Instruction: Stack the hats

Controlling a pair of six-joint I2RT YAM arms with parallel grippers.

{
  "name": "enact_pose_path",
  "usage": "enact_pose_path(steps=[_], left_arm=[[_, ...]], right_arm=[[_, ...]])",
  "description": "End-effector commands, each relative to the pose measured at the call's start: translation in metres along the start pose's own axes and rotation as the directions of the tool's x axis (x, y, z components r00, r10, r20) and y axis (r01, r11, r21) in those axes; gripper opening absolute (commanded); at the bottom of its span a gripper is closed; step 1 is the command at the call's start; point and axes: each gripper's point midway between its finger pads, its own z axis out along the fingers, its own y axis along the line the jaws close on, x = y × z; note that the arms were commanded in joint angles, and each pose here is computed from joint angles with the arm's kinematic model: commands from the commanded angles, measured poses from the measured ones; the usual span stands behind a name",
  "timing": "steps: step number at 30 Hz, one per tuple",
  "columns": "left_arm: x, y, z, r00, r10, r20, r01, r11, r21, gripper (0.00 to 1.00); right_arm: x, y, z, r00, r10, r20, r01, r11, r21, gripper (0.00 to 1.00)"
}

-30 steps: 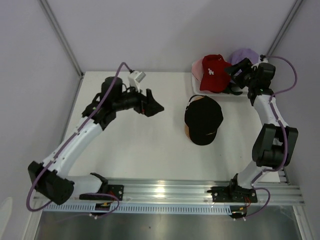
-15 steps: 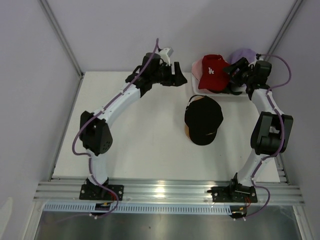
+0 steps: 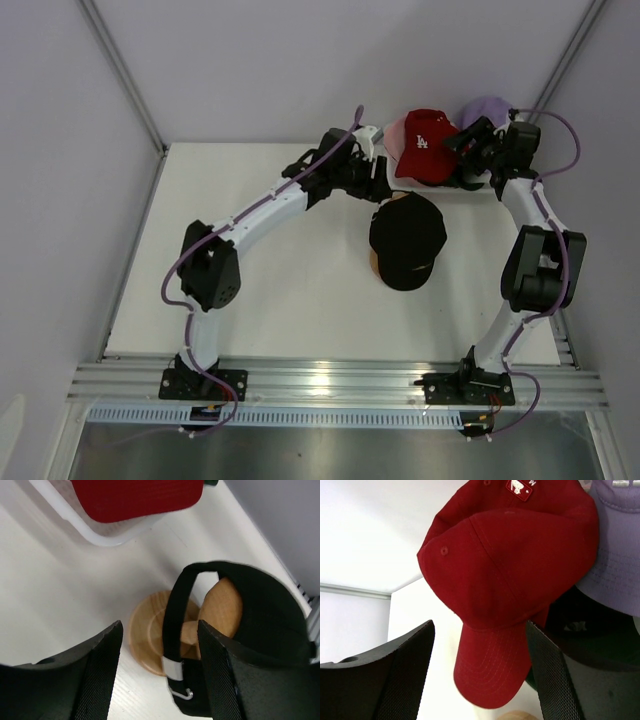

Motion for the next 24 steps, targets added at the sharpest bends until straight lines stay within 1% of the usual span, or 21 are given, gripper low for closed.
enact_pose_path(steps=[1,2,4,10,12,13,15,16,21,23,24], left_arm=[[-0.003,-0.007,-0.012,0.998,0.062,0.023,-0.062,0.998,0.01,0.65],[-0.002,-0.009,-0.013,0.998,0.064,0.021,-0.064,0.998,0.024,0.64],[0.004,-0.01,-0.01,0.998,0.063,0.009,-0.063,0.998,0.028,0.64],[0.013,-0.002,0.002,0.998,0.063,-0.01,-0.063,0.998,-0.01,0.58],[0.011,0.0,0.001,0.998,0.063,-0.002,-0.063,0.998,-0.022,0.5],[0.011,0.001,0.002,0.998,0.055,0.001,-0.055,0.998,-0.032,0.44],[0.008,0.008,0.002,0.999,0.044,0.013,-0.043,0.996,-0.075,0.4],[0.008,0.011,0.002,1.0,0.024,0.017,-0.022,0.995,-0.093,0.35],[0.014,0.022,0.003,0.998,-0.069,0.01,0.07,0.983,-0.171,0.26],[0.016,0.025,0.002,0.994,-0.105,0.011,0.105,0.976,-0.192,0.25],[0.022,0.028,0.004,0.993,-0.118,-0.009,0.113,0.972,-0.207,0.24]], right_arm=[[-0.016,0.02,-0.02,0.999,-0.035,0.029,0.036,0.999,-0.033,0.77],[-0.011,0.016,-0.023,1.0,-0.025,0.01,0.025,1.0,-0.009,0.77],[-0.013,0.015,-0.028,0.999,-0.033,0.021,0.033,0.999,0.013,0.79],[-0.002,0.009,-0.038,1.0,-0.017,0.01,0.016,0.999,0.047,0.8],[0.001,0.009,-0.038,1.0,-0.021,0.014,0.02,0.999,0.038,0.8],[0.003,0.007,-0.035,1.0,-0.015,0.009,0.015,0.999,0.036,0.8],[0.008,0.006,-0.03,1.0,-0.011,-0.004,0.011,0.999,0.031,0.79],[0.009,0.008,-0.027,1.0,-0.008,-0.01,0.008,1.0,0.023,0.78],[0.024,0.004,-0.006,0.999,-0.015,-0.05,0.016,0.999,0.031,0.77],[0.025,0.003,-0.001,0.999,-0.013,-0.05,0.014,1.0,0.028,0.75],[0.026,0.0,0.002,0.998,-0.005,-0.055,0.007,1.0,0.03,0.74]])
